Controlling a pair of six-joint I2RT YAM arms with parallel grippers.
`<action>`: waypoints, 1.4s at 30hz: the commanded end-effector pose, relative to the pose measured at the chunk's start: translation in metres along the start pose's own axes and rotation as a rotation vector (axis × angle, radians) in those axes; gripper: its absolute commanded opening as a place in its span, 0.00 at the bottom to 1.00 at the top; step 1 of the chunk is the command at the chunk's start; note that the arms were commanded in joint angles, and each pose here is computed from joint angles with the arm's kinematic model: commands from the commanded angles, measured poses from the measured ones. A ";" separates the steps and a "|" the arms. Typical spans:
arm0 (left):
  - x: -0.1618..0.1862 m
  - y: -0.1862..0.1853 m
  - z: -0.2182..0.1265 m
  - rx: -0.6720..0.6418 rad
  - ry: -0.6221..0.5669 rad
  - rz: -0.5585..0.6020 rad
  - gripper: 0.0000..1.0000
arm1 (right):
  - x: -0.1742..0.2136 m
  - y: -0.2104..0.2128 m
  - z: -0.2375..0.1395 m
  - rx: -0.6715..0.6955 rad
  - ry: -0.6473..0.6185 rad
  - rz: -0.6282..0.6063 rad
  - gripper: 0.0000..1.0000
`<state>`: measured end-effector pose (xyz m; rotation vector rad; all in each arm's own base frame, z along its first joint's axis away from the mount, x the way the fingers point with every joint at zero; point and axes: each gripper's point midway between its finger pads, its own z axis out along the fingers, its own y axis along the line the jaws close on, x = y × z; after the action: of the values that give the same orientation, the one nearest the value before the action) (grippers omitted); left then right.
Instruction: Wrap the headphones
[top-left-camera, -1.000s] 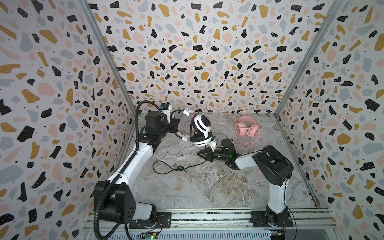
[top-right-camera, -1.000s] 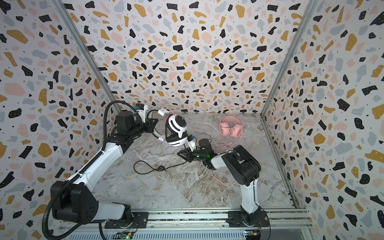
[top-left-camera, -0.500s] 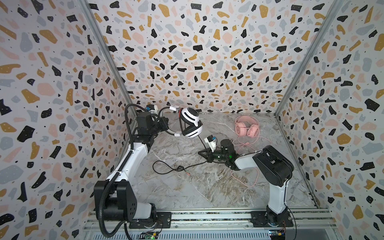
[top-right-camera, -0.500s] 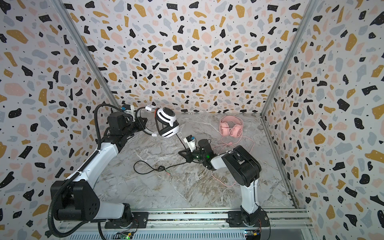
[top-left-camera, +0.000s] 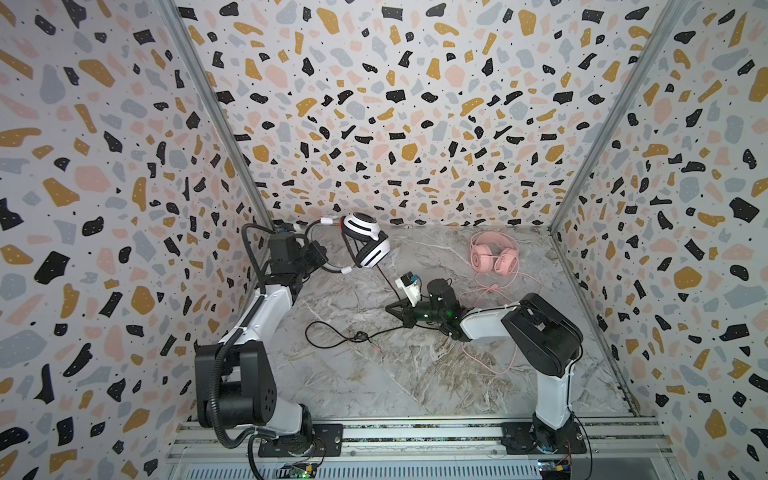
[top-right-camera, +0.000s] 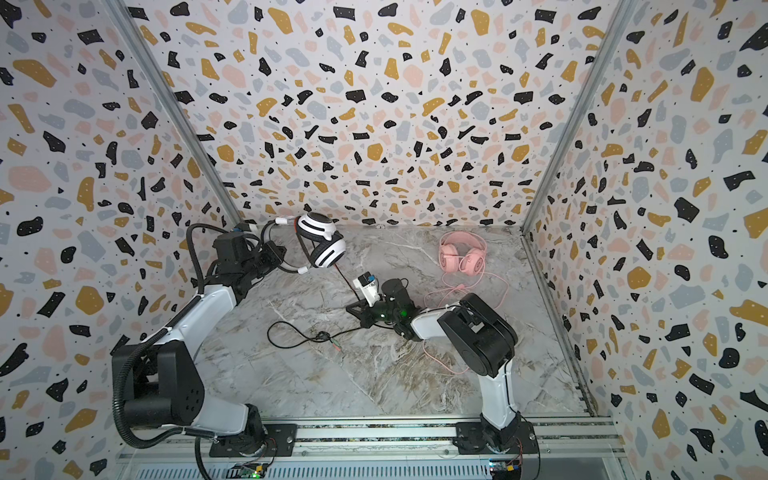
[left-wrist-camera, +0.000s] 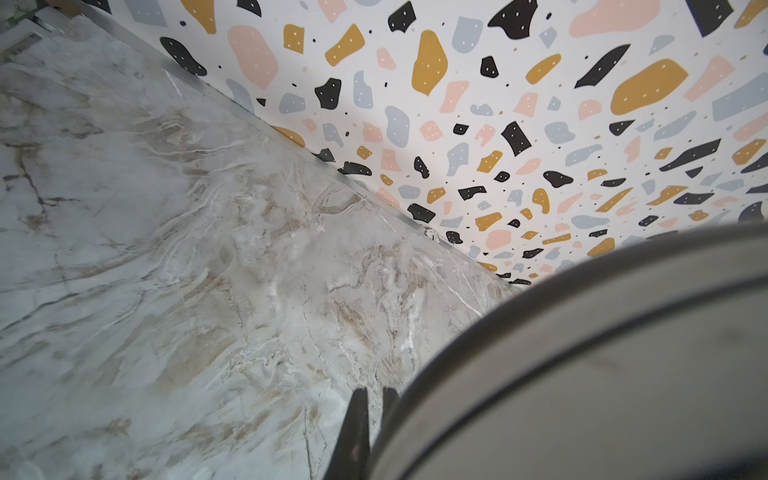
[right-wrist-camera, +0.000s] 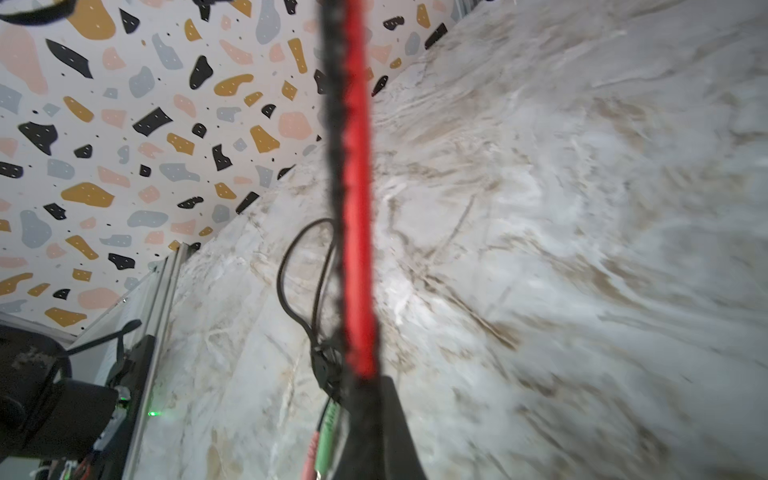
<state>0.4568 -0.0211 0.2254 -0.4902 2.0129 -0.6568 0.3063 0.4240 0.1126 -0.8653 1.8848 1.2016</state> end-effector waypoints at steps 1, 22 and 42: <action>-0.046 -0.024 -0.019 0.060 -0.170 -0.004 0.00 | 0.010 0.010 0.014 0.022 0.064 -0.052 0.01; -0.036 0.036 -0.007 -0.119 -0.130 -0.125 0.00 | 0.004 0.054 0.029 0.027 0.205 -0.299 0.02; -0.011 0.019 0.008 -0.234 -0.049 0.047 0.00 | -0.062 0.090 -0.021 0.164 0.154 -0.479 0.02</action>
<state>0.4493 0.0023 0.1712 -0.6665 2.1788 -0.4056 0.2597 0.4549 0.1801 -1.2603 1.7784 0.7608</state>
